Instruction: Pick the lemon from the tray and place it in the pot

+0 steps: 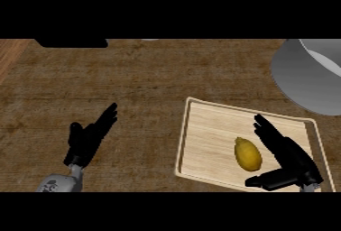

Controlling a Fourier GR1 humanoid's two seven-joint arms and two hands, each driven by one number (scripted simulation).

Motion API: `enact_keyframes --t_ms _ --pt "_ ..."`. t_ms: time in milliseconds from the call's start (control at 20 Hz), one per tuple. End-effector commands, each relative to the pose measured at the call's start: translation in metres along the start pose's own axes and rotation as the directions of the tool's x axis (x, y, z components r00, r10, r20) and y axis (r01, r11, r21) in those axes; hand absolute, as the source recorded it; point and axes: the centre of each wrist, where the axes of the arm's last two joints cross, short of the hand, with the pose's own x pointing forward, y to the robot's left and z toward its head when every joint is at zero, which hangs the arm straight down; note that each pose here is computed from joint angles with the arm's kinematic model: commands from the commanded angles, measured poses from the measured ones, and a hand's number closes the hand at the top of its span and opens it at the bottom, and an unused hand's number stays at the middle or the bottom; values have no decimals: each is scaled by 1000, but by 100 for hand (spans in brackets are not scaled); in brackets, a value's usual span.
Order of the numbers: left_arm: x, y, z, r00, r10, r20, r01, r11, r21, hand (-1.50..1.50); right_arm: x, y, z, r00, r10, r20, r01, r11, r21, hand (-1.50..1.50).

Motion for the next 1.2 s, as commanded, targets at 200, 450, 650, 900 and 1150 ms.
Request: enact_keyframes --t_ms 200,450,650,900,1150 --pt "-1 3 -2 1000 -5 -20 5 1000 16 0 -43 27 -7 998 57 8 -57 996 72 150" --pt "3 7 1 1000 -7 -4 7 1000 2 0 -50 48 -6 1000 -24 20 23 998 58 150" --pt "3 8 -1 1000 -25 -4 25 1000 19 0 -68 -27 16 995 -28 91 34 997 -72 150" --pt "-1 12 3 1000 12 -1 -12 999 44 0 -29 -168 97 967 116 226 2 886 -464 150" --pt "2 0 -1 1000 4 13 -4 1000 -15 0 -26 -232 145 945 194 264 13 784 -621 150"
